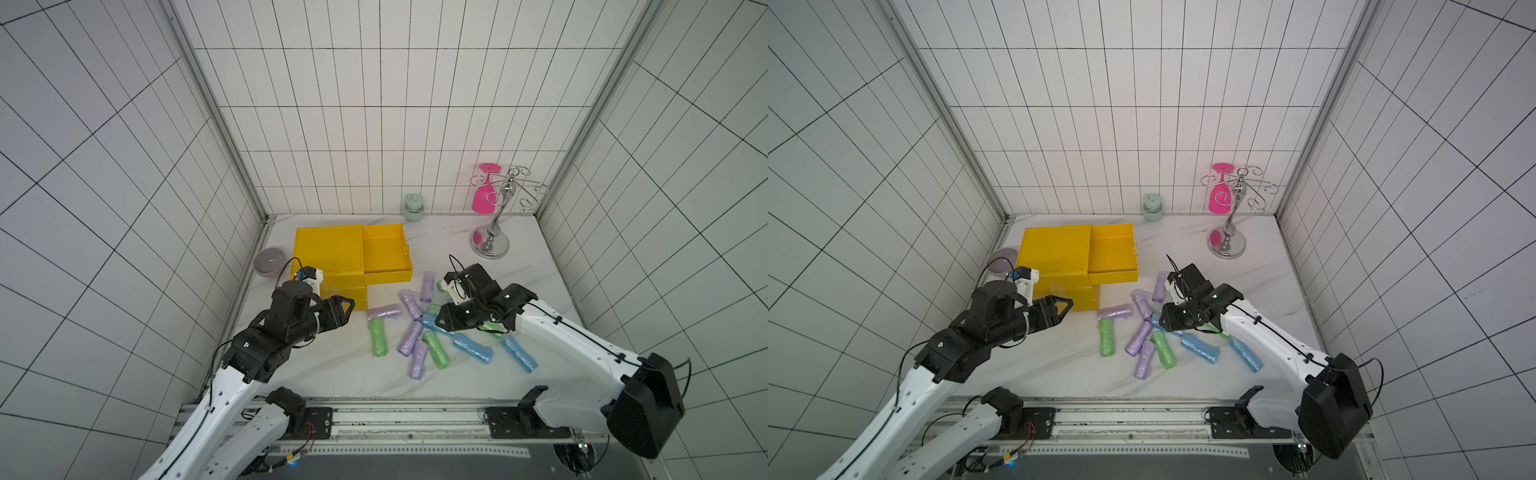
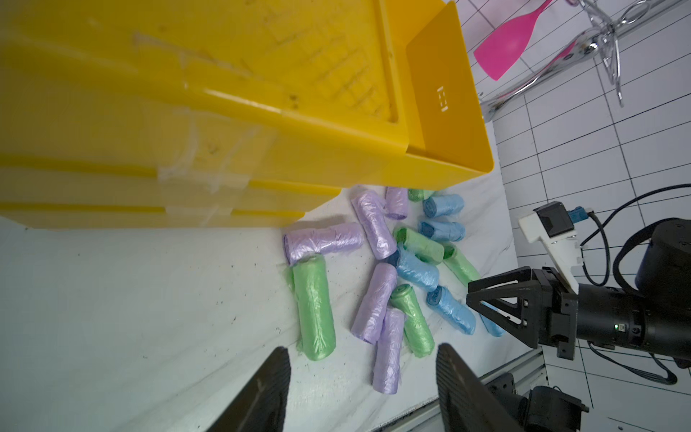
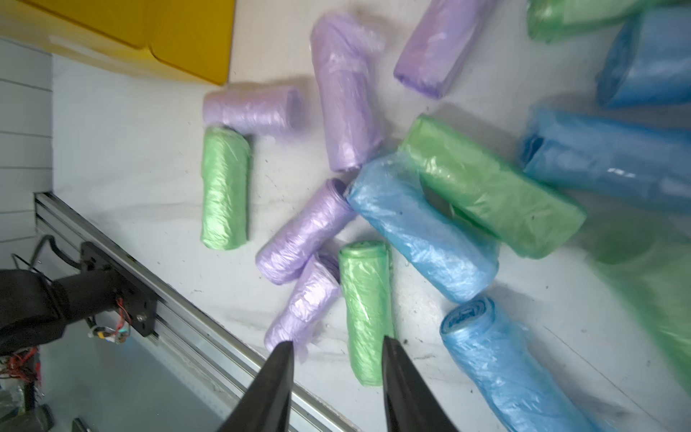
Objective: Sort the rolls of trash bags by color and place them into the drawer
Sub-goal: Pick up the roll of trash bags from the center of the board.
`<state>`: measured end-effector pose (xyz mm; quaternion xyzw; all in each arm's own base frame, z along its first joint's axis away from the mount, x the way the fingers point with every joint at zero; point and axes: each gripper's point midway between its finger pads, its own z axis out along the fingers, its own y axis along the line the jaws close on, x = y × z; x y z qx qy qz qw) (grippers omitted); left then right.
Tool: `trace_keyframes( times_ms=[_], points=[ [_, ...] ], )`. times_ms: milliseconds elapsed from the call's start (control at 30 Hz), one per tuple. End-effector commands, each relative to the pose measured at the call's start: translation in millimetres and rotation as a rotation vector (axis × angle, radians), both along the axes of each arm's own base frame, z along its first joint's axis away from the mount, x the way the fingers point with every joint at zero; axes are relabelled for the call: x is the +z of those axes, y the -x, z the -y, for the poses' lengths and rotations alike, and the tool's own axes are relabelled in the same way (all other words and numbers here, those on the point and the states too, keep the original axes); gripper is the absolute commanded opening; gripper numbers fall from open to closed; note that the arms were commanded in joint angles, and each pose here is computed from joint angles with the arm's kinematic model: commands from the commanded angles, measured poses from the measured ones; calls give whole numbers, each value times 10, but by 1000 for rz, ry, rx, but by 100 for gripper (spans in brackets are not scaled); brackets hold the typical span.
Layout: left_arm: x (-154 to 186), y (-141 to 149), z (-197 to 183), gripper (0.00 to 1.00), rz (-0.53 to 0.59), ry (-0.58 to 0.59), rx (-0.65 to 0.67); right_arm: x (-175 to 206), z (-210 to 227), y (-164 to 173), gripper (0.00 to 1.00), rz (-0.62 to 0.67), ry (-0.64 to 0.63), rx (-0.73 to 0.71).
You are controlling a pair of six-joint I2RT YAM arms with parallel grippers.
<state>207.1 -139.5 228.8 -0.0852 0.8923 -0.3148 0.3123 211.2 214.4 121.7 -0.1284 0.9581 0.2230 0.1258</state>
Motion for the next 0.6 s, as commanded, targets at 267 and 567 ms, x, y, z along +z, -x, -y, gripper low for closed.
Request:
trace_keyframes(
  times_ms=[267,567],
  points=[
    [-313,241,0,61,-113,21,21,-667,-22,298,45,-113,140,37],
    [-427,278,-11,61,-134,19,22,-852,-12,269,44,-108,228,50]
  ],
)
